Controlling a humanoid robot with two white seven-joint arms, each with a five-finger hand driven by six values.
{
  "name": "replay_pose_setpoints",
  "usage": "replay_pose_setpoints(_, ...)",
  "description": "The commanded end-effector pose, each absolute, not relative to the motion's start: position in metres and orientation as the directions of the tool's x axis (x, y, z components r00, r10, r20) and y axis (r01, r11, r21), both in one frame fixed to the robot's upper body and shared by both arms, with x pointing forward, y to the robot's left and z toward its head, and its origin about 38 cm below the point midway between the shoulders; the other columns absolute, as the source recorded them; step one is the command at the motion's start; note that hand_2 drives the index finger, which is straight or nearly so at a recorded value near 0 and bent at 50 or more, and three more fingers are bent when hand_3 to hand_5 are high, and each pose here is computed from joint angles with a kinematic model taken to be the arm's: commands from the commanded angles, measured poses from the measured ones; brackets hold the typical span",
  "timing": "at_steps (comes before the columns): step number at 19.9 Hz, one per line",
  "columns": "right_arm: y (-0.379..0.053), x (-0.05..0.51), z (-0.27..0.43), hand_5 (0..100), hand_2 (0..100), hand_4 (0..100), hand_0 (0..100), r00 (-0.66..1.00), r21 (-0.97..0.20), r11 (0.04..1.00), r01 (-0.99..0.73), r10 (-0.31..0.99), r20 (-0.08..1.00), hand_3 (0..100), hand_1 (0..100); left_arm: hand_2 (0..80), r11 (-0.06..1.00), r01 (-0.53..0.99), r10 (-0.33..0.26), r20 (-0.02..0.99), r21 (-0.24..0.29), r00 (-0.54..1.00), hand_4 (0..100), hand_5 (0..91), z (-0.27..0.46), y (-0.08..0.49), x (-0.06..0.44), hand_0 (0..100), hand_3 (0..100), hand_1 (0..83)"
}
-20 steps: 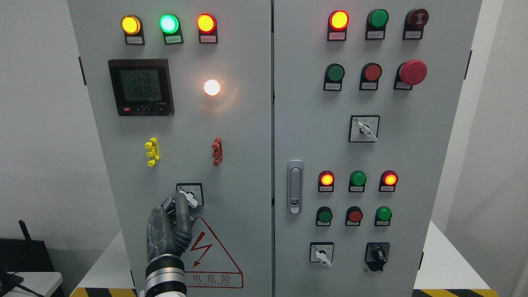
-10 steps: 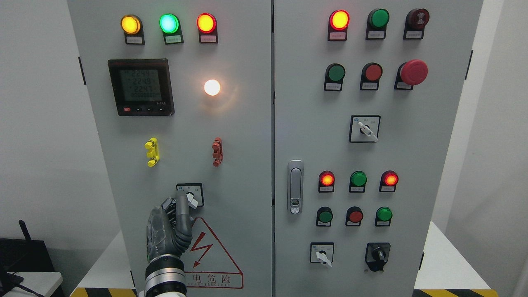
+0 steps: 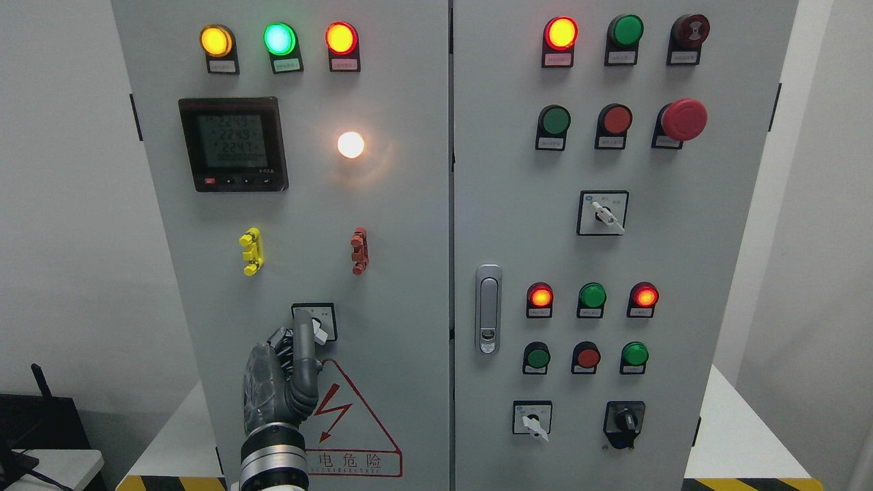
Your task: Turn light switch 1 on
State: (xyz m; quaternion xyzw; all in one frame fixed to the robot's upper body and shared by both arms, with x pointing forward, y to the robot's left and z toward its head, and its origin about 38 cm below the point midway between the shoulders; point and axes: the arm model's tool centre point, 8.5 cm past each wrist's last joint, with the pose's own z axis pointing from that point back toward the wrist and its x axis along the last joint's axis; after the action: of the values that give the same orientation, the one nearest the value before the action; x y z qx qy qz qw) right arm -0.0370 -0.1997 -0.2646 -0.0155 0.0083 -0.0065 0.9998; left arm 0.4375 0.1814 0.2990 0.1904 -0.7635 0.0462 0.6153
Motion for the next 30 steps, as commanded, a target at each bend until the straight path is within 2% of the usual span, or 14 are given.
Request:
replay_pose_setpoints(1,-0.199,-0.037,-0.265,0,0,0,12,1.0,-0.029,0.999,0.021,-0.021,-0.017,0,39,43.3,0.923,-0.347,-0.235,0.959,0.168,-0.161,89,88.1,0.295,0.182,0.436,33,88,0.0)
replay_pose_setpoints(11,-0.199,-0.037,-0.265,0,0,0,12,1.0,-0.029,0.999,0.021,-0.021,-0.017,0,39,44.9,0.921,-0.351,-0.234,0.96,0.169,-0.153,89,88.1,0.286,0.187,0.43,31,89,0.0)
replay_pose_setpoints(20,-0.199,-0.037,-0.265,0,0,0,12,1.0,-0.029,0.999,0.021,-0.021,-0.017,0,39,46.5,0.924,-0.351,-0.228,0.956,0.153,-0.185,90,88.1,0.279,0.19,0.42,22,90,1.5)
replay_pose_setpoints(25,-0.199,-0.038,-0.265,0,0,0,12,1.0,-0.029,0.999,0.021,-0.021,-0.018,0,39,47.1,0.94,-0.315,-0.217,0.943,0.131,-0.254,90,88.1,0.271,0.191,0.402,21,91,1.0)
replay_pose_setpoints(30,-0.199,-0.038,-0.265,0,0,0,12,1.0,-0.029,0.999,0.021,-0.021,-0.018,0,39,47.7,0.933,-0.338,-0.231,0.926,0.124,-0.298,90,87.9,0.247,0.209,0.375,19,91,1.1)
